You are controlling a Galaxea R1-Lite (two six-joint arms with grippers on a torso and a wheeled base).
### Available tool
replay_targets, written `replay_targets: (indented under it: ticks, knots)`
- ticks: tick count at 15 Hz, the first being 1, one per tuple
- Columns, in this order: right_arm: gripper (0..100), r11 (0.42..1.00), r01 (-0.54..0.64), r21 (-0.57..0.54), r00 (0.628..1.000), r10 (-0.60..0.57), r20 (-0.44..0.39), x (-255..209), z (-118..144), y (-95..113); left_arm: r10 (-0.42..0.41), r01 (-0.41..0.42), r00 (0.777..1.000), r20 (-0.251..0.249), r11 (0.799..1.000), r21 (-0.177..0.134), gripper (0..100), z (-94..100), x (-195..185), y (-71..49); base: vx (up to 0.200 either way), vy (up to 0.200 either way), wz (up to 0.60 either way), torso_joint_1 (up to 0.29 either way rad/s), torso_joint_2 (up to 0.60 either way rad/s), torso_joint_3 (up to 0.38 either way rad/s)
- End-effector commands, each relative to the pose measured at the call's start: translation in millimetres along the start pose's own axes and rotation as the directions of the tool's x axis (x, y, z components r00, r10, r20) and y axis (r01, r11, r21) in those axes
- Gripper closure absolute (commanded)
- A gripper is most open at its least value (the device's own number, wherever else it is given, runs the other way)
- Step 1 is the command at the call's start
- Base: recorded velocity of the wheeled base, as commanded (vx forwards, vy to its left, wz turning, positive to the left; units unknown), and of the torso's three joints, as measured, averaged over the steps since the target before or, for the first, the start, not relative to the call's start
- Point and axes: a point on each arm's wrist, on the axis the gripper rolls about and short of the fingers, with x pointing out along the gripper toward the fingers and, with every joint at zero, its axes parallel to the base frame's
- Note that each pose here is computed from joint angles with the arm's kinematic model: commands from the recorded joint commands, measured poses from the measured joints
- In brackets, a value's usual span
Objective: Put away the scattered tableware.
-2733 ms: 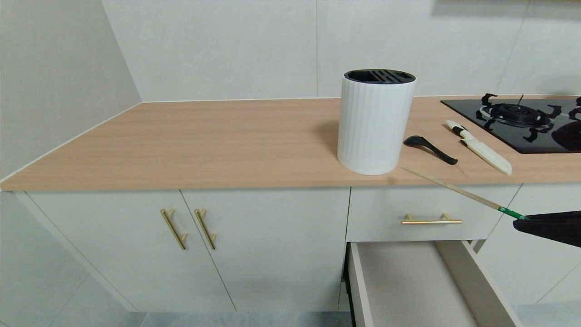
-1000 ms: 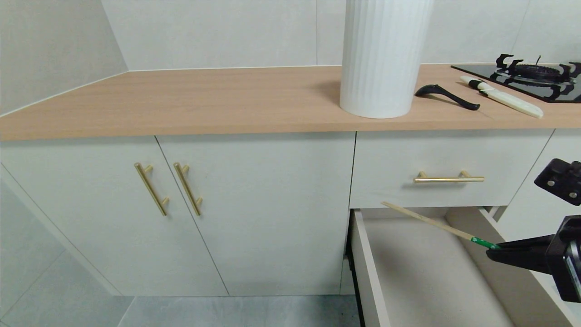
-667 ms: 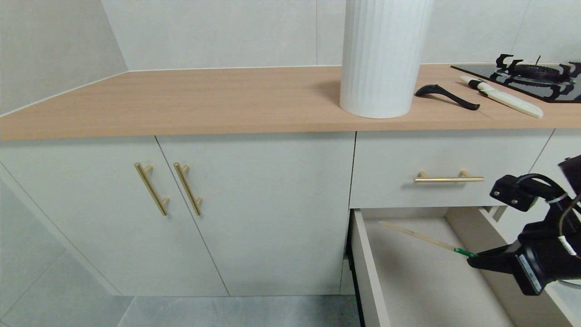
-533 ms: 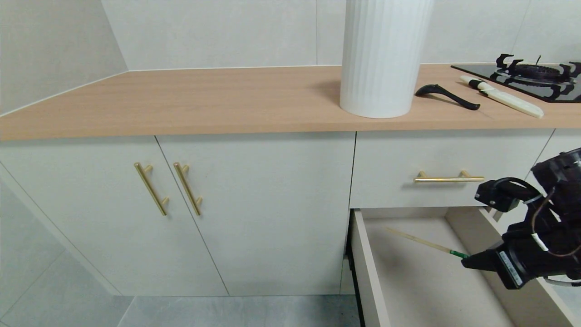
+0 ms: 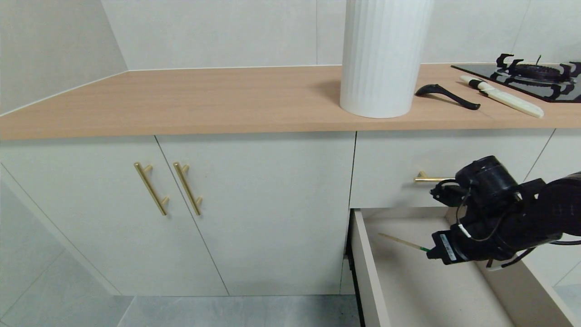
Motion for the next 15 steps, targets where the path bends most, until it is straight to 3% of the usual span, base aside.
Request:
replay_targets:
  ticks: [1, 6, 12, 15]
  knots:
    - [100, 0.998, 0.060, 0.015, 0.997, -0.059, -0.040, 44, -2, 6, 0.001, -0.001, 1.000, -0.001, 1.000, 0.000, 0, -0.1, 0, 0.0, 0.000, 0.000, 0.00, 0.000, 0.00, 0.000]
    - [100, 0.994, 0.110, 0.001, 0.993, -0.110, -0.053, 80, -9, 7, 0.001, -0.001, 1.000, -0.001, 1.000, 0.000, 0, -0.1, 0, 0.0, 0.000, 0.000, 0.00, 0.000, 0.00, 0.000]
    - [100, 0.989, 0.136, -0.064, 0.971, -0.146, -0.191, 126, -37, 16, -0.001, 0.001, 1.000, -0.001, 1.000, 0.000, 0, -0.1, 0, 0.0, 0.000, 0.000, 0.00, 0.000, 0.00, 0.000]
    - [100, 0.982, 0.170, -0.078, 0.961, -0.183, -0.208, 143, -44, 16, 0.001, -0.001, 1.000, -0.001, 1.000, 0.000, 0, -0.1, 0, 0.0, 0.000, 0.000, 0.00, 0.000, 0.00, 0.000]
